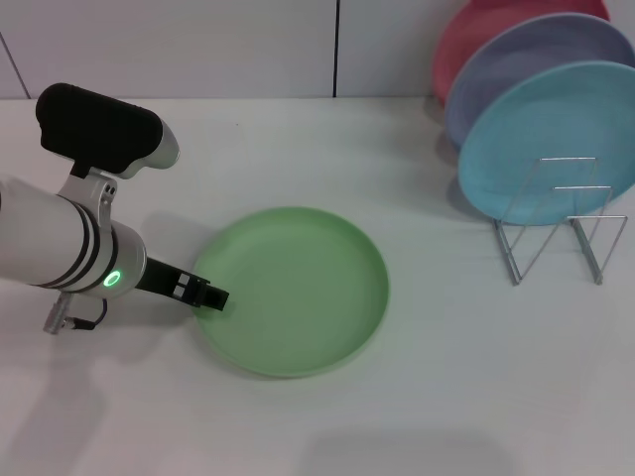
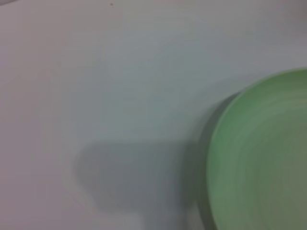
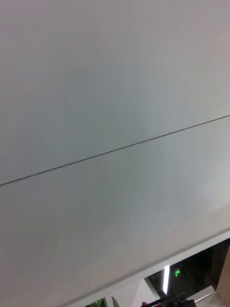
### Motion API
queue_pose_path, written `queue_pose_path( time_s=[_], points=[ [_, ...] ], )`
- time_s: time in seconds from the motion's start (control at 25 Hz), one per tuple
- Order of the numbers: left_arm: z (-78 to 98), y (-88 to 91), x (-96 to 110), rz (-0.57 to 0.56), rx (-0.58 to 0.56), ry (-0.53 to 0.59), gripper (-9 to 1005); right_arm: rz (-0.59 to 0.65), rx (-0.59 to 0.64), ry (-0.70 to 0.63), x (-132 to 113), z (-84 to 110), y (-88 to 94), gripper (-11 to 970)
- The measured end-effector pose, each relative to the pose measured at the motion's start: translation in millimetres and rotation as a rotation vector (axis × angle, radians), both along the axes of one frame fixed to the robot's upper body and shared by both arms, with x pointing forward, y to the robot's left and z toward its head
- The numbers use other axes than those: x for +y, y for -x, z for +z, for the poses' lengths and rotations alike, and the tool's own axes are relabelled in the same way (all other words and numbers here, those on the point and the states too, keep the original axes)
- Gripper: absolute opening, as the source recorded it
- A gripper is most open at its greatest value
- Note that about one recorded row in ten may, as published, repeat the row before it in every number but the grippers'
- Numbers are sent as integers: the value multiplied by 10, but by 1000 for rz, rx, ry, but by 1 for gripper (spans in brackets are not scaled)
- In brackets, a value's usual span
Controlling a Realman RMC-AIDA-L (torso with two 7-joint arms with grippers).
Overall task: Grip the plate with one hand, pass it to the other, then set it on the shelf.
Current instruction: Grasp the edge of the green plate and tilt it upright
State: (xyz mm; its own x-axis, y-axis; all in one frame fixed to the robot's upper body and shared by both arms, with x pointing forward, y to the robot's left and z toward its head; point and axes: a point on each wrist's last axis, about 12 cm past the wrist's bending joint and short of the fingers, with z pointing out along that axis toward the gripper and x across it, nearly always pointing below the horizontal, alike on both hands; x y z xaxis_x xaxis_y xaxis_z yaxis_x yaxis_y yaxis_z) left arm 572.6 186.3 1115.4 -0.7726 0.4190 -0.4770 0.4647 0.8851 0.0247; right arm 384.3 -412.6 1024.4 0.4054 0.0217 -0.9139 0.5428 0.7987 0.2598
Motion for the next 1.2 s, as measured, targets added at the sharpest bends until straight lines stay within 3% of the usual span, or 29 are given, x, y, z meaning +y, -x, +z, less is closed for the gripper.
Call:
queue_pose_path(
  time_s=[0.96, 1.2],
  points=[
    [-1, -47, -71, -17, 14, -15, 728, 0, 1, -1, -1, -1, -4, 818],
    [-10, -54, -70, -17, 20, -20, 524, 2, 0, -1, -3, 3, -13, 817]
  ],
)
